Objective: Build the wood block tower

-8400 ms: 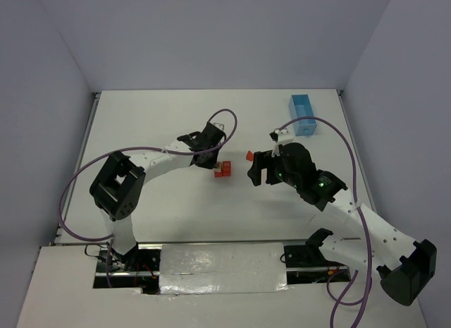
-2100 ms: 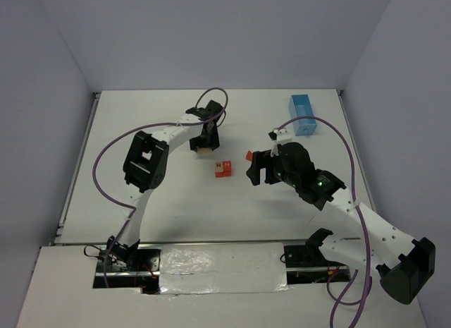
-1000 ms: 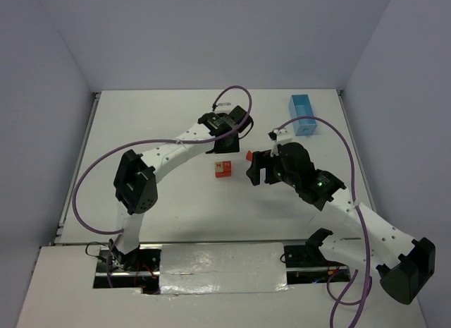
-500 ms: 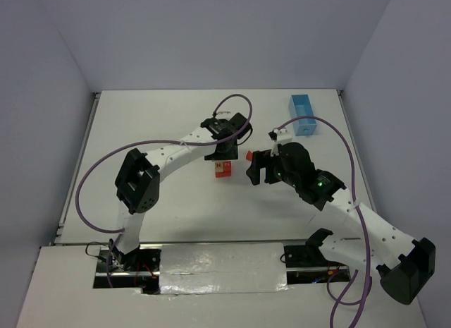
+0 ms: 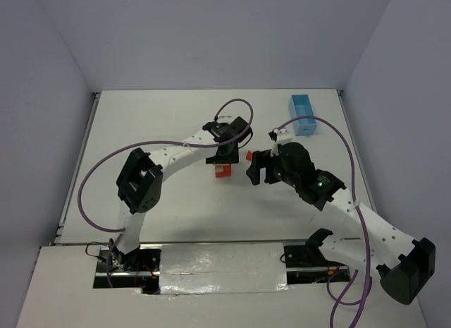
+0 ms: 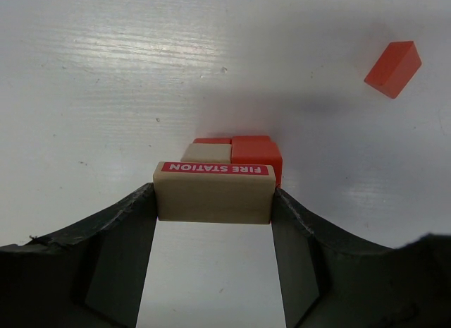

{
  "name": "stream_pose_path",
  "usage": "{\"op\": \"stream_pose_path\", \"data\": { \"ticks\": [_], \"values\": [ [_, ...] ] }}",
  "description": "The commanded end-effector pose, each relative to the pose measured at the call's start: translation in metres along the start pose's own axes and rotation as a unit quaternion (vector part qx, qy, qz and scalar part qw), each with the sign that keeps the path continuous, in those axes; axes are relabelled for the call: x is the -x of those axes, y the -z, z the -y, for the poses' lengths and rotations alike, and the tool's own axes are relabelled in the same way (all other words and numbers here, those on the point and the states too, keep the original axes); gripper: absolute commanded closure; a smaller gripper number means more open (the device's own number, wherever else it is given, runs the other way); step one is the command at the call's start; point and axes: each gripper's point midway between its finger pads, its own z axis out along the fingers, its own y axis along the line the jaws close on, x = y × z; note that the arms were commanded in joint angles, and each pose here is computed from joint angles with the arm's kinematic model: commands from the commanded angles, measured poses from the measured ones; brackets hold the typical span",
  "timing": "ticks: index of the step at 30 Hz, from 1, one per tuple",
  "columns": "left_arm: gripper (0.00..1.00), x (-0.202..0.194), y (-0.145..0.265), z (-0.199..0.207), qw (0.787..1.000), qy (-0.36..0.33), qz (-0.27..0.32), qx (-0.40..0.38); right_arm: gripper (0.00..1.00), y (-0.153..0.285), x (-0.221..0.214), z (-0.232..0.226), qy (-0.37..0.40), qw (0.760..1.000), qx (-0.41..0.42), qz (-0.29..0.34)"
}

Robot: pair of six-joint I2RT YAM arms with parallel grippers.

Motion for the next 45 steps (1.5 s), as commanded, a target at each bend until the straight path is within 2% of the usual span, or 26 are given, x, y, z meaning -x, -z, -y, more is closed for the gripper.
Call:
{"op": "stream_pose_path", "data": {
  "ticks": [1,27,38,43,45],
  "values": [
    [0.60,0.004,-0.002,0.011,1.000,0.007,0.004,-0.009,0.09,0.003,0.009,-0.007,0.007,1.000,0.016,0.022],
    [0.54,0.003,0.000,0.010,1.000,0.017,0.006,-0.011,0.09,0.002,0.009,-0.007,0.007,1.000,0.016,0.021],
    [0.38,0.001,0.002,0.005,1.000,0.025,0.007,-0.008,0.09,0.002,0.008,-0.008,0.007,1.000,0.018,0.020],
    [0.37,0.001,0.002,0.004,1.000,0.025,0.008,-0.005,0.09,0.002,0.008,-0.007,0.007,1.000,0.018,0.020],
    [0.33,0.001,0.003,0.003,1.000,0.027,0.008,-0.005,0.09,0.002,0.008,-0.008,0.008,1.000,0.020,0.019]
  ]
}}
